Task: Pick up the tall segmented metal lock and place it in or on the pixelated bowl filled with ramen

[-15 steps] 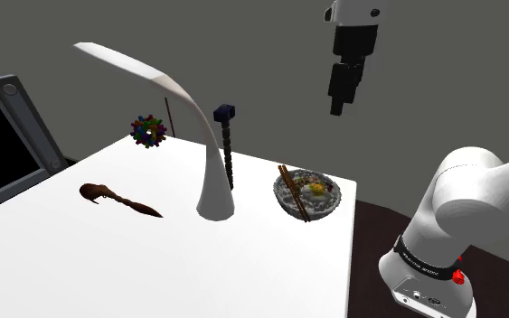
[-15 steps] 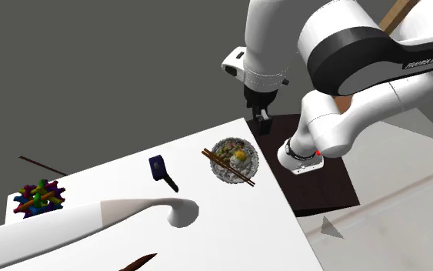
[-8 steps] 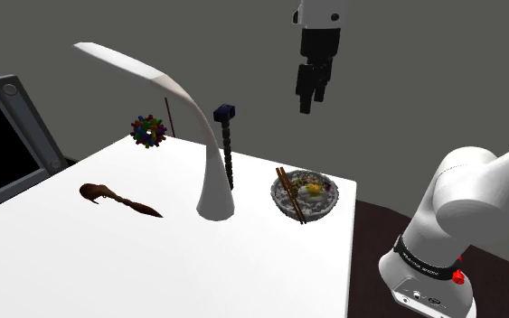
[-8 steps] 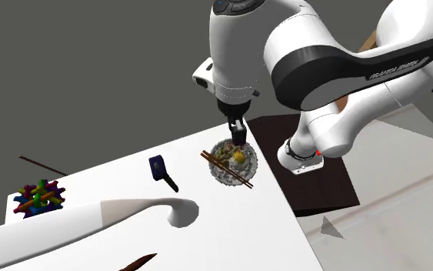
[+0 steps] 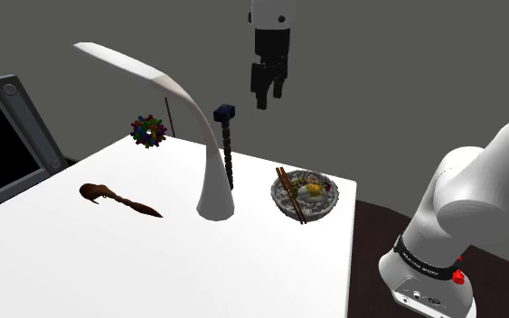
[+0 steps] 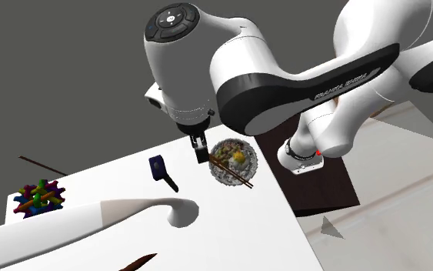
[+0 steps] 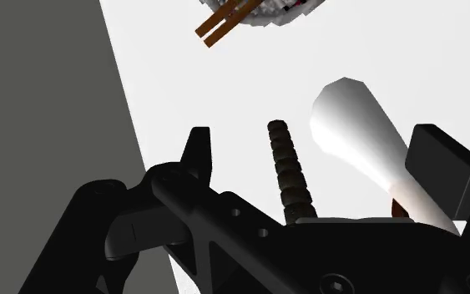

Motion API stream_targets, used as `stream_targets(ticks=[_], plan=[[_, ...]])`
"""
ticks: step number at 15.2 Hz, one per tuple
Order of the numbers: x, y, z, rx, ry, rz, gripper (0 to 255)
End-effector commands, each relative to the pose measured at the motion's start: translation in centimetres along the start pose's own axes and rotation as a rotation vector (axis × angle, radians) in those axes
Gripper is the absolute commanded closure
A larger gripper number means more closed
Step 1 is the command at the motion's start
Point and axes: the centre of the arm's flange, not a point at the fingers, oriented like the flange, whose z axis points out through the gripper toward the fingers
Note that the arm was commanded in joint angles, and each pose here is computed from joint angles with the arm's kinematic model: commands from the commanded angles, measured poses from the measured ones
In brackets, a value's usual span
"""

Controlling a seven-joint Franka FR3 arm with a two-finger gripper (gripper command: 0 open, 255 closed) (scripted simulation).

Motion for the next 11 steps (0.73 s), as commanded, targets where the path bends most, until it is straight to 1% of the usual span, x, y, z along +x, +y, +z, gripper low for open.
stream_targets(ticks=[1, 8, 9, 11], plan=[[2.5, -0.1, 0.0, -0.003, 0.008, -0.019, 0], [11.2, -2.3, 0.0, -0.013, 0.032, -0.086, 0], [11.7, -2.4, 0.0, -0.013, 0.033, -0.09, 0], [11.7, -2.4, 1.0, -0.013, 0.033, -0.09, 0]])
